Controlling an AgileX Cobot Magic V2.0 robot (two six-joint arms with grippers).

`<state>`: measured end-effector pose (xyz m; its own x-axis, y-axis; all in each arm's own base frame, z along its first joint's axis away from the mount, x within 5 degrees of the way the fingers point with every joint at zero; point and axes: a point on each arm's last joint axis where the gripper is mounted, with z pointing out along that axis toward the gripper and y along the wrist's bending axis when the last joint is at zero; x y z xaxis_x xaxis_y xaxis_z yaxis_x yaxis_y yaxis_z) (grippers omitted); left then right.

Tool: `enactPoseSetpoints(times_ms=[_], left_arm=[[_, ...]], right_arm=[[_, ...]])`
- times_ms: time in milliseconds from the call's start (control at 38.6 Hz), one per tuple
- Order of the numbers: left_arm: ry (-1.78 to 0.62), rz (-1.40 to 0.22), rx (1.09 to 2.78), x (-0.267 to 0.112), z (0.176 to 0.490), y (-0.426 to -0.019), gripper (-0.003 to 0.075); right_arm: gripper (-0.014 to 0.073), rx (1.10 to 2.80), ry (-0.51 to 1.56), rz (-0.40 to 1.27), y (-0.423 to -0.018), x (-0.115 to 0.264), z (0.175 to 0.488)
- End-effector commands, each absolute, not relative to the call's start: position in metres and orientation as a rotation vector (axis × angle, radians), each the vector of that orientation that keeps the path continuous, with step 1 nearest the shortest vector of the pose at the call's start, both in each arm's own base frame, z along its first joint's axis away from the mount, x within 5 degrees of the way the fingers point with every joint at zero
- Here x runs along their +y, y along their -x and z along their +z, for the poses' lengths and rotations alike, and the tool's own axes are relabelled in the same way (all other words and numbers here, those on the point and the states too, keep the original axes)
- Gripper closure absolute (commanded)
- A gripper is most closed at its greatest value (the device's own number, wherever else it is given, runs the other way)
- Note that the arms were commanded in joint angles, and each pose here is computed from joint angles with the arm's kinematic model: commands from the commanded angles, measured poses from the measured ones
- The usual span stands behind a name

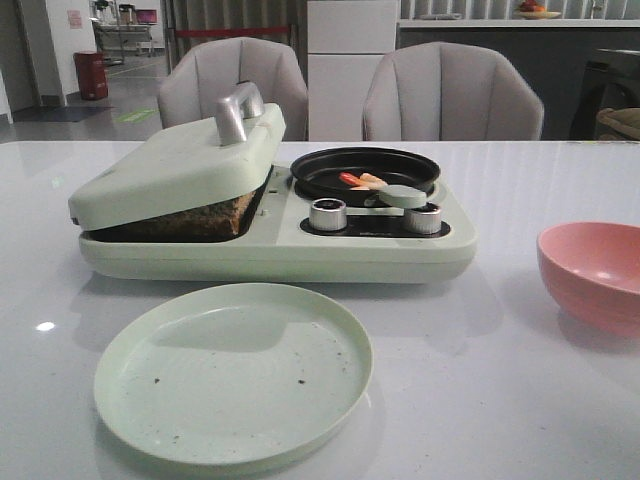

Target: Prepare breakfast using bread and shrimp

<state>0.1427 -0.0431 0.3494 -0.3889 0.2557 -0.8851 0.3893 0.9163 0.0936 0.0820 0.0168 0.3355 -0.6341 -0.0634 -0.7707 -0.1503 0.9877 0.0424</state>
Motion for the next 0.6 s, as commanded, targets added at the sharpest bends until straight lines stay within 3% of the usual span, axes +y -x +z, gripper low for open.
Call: enactPoseSetpoints(times_ms=[0,389,570], left_arm=[[-0.314,-0.075,1.838,-0.024,0.356,-0.127,0.0620],[-0.138,0.013,1.545,-0.006,0.289,-0.072,0.0620],[-0.087,-0.001,1.492,-0.004,0.252,-0.062,0.0620]], right_arm=[[0.0549,2.165,0.163,0.127,-0.086,0.017,0.348],[0.0549,2.165,0.163,0.127,-0.086,0.017,0.348],[0.0549,2.165,0.163,0.127,-0.086,0.017,0.348]])
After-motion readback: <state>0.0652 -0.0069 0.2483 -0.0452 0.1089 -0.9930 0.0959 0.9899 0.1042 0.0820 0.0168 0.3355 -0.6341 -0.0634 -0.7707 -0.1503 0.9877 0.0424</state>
